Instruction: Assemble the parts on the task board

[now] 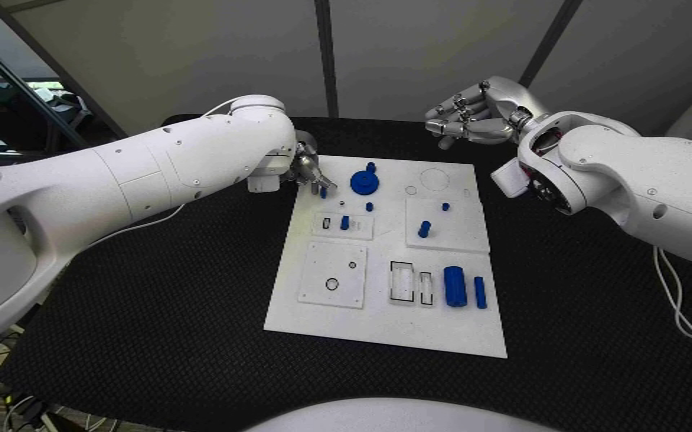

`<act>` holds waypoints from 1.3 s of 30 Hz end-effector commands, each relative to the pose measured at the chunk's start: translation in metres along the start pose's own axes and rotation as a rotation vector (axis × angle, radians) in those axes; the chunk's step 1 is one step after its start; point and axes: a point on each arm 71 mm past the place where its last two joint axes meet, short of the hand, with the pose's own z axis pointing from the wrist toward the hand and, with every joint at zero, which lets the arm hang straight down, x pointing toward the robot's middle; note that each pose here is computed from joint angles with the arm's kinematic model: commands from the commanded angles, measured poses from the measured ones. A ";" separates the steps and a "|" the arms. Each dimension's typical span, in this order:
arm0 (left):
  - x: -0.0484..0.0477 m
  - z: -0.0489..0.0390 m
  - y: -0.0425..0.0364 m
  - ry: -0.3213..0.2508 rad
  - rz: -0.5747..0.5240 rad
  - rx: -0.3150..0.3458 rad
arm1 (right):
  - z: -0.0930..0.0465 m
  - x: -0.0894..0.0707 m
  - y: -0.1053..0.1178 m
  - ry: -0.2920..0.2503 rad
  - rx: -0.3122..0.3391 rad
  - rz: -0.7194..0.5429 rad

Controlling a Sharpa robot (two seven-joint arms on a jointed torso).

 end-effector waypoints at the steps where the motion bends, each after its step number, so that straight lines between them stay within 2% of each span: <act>1: -0.0004 -0.0004 -0.0027 -0.003 -0.005 0.016 | 0.001 0.000 0.002 0.004 -0.009 0.004; 18: 0.0019 -0.0003 -0.0074 0.011 -0.046 0.046 | 0.003 0.000 0.000 0.006 -0.004 0.003; 28: 0.0027 -0.0022 -0.0028 0.026 -0.100 0.064 | 0.003 -0.001 -0.001 0.004 -0.001 0.002; 32: 0.0025 -0.0049 0.0007 0.015 -0.127 0.071 | 0.003 -0.001 -0.001 0.004 0.000 0.002; 39: 0.0063 -0.0198 0.0019 -0.022 -0.163 0.103 | 0.003 -0.003 -0.003 0.002 0.004 0.002</act>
